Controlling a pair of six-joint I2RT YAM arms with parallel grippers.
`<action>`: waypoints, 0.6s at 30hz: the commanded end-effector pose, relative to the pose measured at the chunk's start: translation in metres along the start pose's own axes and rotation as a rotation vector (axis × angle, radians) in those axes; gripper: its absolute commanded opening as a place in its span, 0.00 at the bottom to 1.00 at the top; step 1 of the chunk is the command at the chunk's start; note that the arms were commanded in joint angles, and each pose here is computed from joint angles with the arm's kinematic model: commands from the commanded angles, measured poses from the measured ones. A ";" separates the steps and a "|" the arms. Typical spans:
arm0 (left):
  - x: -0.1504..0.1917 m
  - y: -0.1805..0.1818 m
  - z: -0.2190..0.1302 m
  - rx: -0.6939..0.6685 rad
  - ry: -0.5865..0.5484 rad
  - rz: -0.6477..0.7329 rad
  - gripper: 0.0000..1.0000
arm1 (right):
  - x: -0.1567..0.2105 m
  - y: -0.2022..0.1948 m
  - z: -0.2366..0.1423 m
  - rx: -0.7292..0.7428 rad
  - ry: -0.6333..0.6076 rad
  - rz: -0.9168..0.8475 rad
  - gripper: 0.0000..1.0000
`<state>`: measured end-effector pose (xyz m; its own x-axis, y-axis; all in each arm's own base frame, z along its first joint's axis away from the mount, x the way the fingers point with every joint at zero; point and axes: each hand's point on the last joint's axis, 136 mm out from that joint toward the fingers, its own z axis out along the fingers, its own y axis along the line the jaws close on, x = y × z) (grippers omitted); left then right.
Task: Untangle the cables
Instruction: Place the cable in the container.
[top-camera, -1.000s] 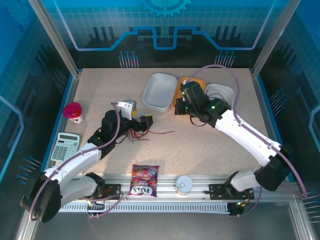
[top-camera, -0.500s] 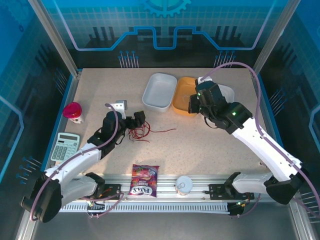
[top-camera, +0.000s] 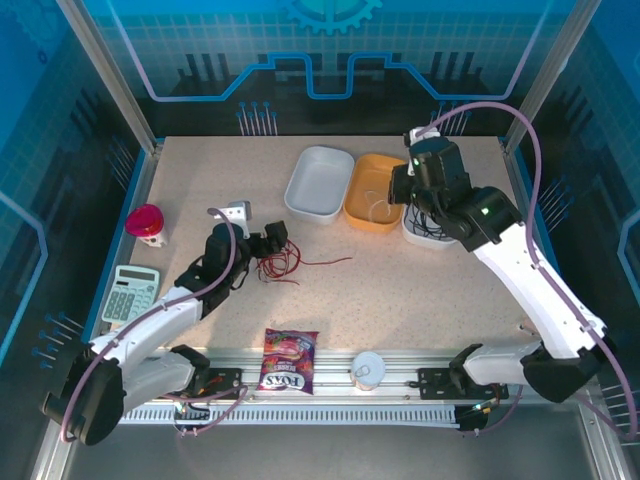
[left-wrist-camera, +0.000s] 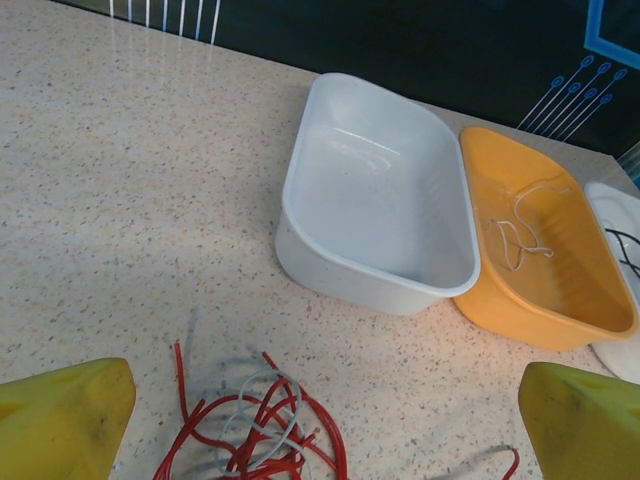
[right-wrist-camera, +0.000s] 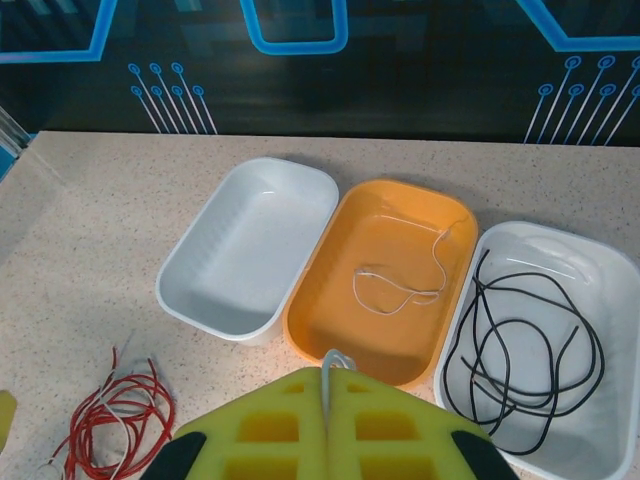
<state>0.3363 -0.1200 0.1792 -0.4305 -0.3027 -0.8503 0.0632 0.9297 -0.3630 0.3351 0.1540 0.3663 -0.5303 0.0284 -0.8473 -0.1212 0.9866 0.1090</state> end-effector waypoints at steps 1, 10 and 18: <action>0.003 0.013 -0.004 -0.048 -0.006 -0.004 0.99 | -0.022 0.003 0.007 -0.010 -0.032 -0.029 0.00; 0.004 0.012 -0.009 -0.032 -0.002 0.008 0.99 | -0.059 -0.004 0.049 0.082 -0.072 -0.082 0.00; 0.006 0.015 -0.013 -0.037 -0.004 0.015 0.99 | -0.064 -0.014 0.092 0.129 -0.042 -0.068 0.00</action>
<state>0.3255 -0.1126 0.1771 -0.4281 -0.3011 -0.8521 0.0526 0.9330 -0.3561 0.4342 0.1587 0.3638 -0.5117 -0.0405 -0.8582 -0.0684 0.9976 -0.0063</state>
